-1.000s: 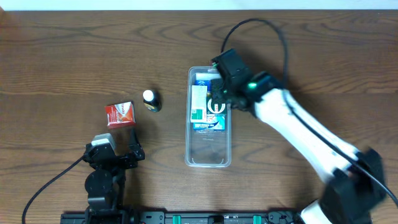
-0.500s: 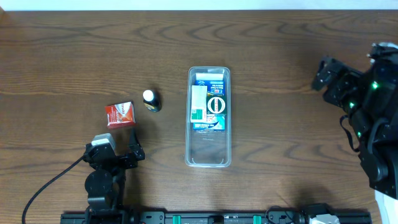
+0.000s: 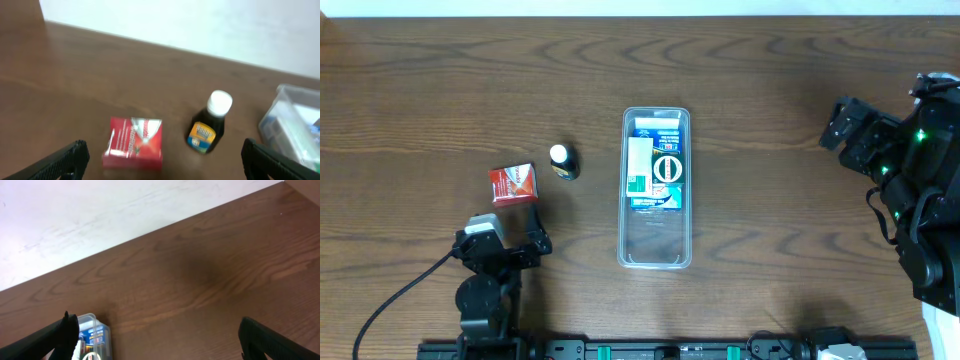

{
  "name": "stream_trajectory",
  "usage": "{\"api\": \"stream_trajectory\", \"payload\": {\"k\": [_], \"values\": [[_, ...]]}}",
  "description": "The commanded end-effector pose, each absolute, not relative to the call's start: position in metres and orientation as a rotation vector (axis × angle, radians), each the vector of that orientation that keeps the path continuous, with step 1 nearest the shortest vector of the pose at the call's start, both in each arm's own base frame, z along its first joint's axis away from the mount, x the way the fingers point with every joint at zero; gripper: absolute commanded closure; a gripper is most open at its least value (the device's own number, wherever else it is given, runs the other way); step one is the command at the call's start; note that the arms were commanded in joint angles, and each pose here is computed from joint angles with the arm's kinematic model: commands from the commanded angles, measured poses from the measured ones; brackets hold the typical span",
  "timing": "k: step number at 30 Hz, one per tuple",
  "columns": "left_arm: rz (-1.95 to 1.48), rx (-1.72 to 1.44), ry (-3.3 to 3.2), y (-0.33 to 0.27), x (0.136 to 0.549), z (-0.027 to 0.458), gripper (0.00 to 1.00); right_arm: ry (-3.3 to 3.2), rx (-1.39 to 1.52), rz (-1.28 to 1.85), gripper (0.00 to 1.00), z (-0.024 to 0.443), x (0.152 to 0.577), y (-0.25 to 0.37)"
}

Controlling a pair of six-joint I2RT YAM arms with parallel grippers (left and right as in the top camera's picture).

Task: Pack container
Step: 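Move the left gripper down onto the red Panadol box and grasp it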

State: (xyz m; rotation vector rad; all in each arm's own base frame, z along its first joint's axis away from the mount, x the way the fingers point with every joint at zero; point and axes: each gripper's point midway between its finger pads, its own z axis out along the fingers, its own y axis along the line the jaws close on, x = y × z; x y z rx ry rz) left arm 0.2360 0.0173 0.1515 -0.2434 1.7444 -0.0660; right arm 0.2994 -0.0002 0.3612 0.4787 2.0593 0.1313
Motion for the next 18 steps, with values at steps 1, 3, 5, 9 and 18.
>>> {"api": "stream_trajectory", "payload": {"k": [1,3,5,9,18], "values": [[-0.077,-0.241,1.68,0.017,0.234,0.185,0.02,2.061,0.482,0.115,0.01,0.36,0.299,-0.004],[-0.065,-0.252,1.695,0.019,0.232,0.201,0.02,2.062,0.482,0.115,0.01,0.36,0.299,-0.004],[-0.033,-0.281,1.748,0.025,0.231,0.212,0.02,2.062,0.482,0.115,0.01,0.36,0.299,-0.004],[0.033,-0.339,1.908,0.038,0.244,0.233,0.02,2.062,0.482,0.115,0.01,0.36,0.299,-0.004],[0.11,-0.454,2.286,0.065,0.312,0.218,0.02,2.061,0.482,0.115,0.01,0.36,0.299,-0.004]]}}
